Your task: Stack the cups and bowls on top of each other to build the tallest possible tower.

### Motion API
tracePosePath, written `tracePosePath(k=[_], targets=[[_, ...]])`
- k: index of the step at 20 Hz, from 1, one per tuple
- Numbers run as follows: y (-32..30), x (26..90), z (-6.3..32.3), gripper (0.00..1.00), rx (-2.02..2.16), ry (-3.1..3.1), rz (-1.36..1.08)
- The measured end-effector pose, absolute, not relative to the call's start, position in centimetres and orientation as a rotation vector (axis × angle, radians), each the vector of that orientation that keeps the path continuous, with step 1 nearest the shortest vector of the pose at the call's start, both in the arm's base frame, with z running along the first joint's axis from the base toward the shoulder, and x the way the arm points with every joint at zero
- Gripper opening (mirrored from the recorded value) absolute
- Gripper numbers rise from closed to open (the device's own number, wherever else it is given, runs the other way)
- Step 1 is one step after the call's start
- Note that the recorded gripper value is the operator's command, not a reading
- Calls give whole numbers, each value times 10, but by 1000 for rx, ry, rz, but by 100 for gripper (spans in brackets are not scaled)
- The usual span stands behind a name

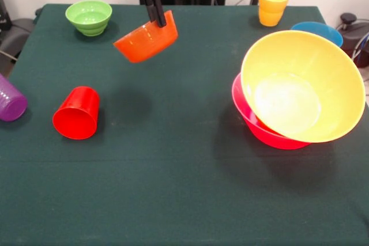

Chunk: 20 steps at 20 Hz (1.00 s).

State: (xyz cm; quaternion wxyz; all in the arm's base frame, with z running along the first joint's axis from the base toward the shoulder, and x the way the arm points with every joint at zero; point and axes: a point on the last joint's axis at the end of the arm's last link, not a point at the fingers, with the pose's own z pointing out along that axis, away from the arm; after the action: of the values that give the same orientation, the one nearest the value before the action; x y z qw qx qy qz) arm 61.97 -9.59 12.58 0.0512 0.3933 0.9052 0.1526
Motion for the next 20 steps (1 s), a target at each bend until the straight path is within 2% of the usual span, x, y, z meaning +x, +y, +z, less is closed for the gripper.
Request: tracePosePath(k=[7, 20], targets=[[-80, 618, 125, 0, 1041, 2852, 317], [39, 669, 155, 0, 766, 2921, 261]])
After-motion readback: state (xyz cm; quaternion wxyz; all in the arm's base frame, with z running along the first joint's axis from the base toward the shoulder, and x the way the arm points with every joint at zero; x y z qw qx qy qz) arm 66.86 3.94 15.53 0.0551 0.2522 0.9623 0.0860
